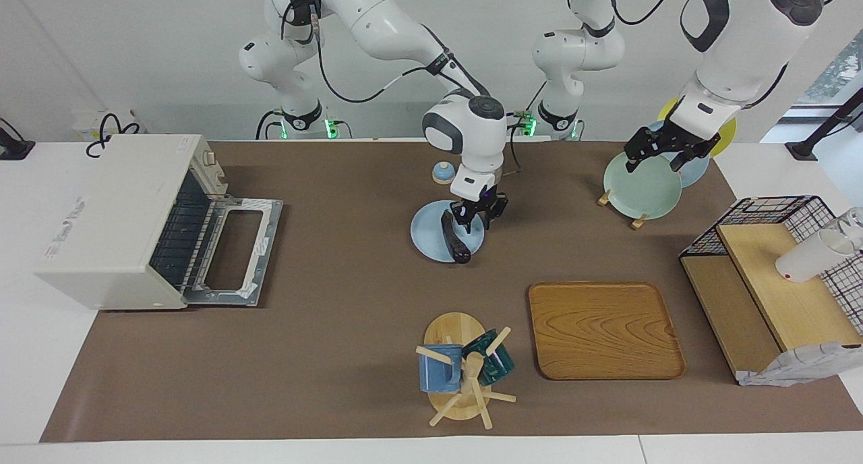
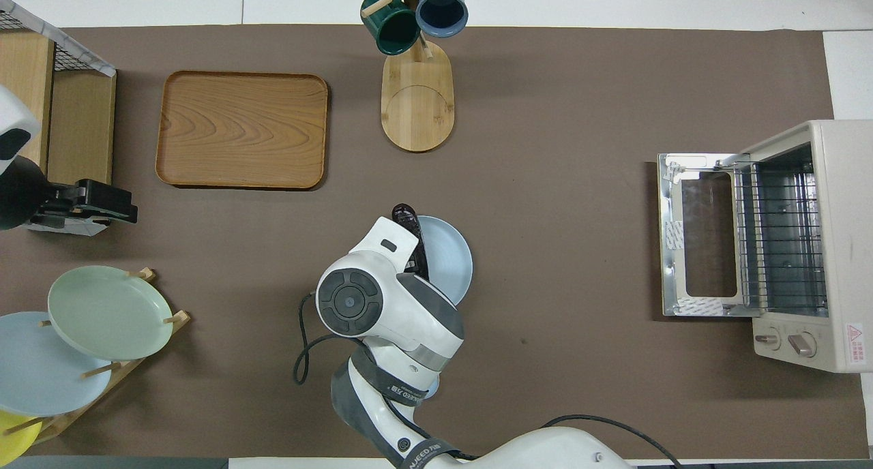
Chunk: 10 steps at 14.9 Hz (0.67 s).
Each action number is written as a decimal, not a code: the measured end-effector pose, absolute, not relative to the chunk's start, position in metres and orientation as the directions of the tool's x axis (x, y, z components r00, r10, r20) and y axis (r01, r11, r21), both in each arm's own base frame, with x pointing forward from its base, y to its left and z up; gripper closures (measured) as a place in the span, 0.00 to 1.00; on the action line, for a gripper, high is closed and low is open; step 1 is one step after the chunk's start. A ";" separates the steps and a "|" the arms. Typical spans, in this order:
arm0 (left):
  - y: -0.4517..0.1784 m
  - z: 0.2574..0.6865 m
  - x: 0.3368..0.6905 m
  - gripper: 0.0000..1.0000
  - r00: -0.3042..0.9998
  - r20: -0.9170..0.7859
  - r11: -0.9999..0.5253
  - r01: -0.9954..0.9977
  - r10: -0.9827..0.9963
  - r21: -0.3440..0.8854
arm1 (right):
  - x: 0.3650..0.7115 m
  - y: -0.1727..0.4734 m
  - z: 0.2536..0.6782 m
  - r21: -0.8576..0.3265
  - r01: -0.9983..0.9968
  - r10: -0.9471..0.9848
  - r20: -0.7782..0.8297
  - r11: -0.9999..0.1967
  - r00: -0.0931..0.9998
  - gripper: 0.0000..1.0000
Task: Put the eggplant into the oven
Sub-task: 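Grasp the rim of the blue plate with the right gripper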
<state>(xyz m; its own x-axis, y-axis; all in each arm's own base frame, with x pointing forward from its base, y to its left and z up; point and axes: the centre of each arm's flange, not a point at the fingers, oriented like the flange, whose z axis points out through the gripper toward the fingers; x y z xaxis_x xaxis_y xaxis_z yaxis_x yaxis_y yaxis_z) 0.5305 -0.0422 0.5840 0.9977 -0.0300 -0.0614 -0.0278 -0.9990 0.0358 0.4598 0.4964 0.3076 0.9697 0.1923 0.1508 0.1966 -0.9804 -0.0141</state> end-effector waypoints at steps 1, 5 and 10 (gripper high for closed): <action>-0.041 0.588 0.531 0.00 0.998 -0.051 -0.999 -0.030 -0.031 0.020 | 0.457 0.497 0.305 -0.018 0.195 0.190 0.150 -0.981 0.970 0.51; -0.043 0.599 0.529 0.00 0.998 -0.055 -0.999 -0.040 -0.040 0.005 | 0.445 0.496 0.295 -0.028 0.195 0.189 0.149 -0.980 0.971 0.55; -0.046 0.598 0.526 0.00 0.996 -0.080 -0.999 -0.046 -0.046 0.003 | 0.436 0.498 0.308 0.025 0.230 0.232 0.140 -0.973 0.963 0.96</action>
